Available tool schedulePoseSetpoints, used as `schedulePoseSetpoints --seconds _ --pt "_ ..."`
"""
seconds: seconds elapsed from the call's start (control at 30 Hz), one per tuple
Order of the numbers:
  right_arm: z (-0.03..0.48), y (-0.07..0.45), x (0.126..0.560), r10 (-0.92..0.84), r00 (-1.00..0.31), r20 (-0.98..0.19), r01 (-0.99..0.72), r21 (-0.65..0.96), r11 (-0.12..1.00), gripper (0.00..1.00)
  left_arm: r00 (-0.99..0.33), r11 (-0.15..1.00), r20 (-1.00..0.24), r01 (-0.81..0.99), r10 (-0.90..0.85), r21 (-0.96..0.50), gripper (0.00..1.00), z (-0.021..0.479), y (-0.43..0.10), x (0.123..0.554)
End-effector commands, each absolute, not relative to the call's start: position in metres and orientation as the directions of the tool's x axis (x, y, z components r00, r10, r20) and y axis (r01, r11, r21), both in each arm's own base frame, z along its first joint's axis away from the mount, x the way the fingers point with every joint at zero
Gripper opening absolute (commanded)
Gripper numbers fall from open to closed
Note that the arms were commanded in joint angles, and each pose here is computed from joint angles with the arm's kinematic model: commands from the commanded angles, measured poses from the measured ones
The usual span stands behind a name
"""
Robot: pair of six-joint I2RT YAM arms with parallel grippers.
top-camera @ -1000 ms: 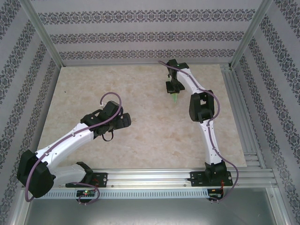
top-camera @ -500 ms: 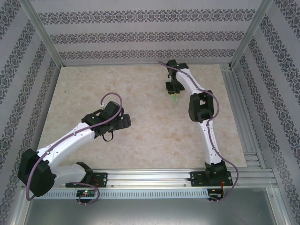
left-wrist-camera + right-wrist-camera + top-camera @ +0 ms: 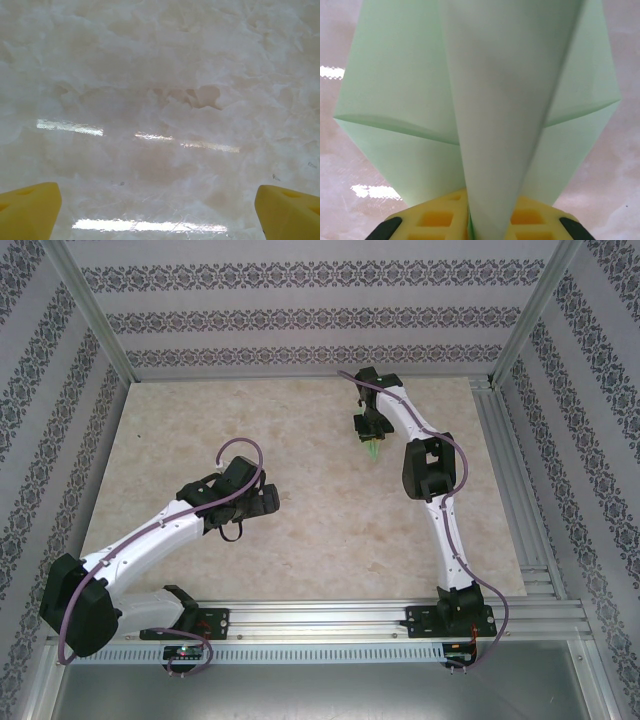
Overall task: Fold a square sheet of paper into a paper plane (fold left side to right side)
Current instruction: Place the paper plane at the center of the table.
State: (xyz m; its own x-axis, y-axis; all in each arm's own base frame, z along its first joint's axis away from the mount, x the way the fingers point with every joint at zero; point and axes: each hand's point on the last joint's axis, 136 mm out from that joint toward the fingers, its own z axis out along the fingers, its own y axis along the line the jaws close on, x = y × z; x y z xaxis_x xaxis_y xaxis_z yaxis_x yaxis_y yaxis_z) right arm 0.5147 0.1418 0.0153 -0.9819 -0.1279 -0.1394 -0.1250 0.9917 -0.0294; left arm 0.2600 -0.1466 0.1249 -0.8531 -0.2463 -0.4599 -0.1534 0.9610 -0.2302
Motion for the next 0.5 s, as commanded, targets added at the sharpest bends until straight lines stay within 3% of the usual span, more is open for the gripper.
schedulePoseSetpoints --seconds 0.0,0.47 --pt "0.020 0.141 0.510 -0.138 -0.983 -0.124 -0.135 -0.032 0.990 0.20 -0.854 0.966 -0.466 -0.147 -0.232 -0.212 1.00 0.130 -0.143 0.261" --pt "0.077 0.140 0.505 -0.166 -0.967 -0.191 -0.152 -0.090 0.984 0.25 -0.847 0.965 -0.472 -0.160 -0.243 -0.210 1.00 0.132 -0.141 0.261"
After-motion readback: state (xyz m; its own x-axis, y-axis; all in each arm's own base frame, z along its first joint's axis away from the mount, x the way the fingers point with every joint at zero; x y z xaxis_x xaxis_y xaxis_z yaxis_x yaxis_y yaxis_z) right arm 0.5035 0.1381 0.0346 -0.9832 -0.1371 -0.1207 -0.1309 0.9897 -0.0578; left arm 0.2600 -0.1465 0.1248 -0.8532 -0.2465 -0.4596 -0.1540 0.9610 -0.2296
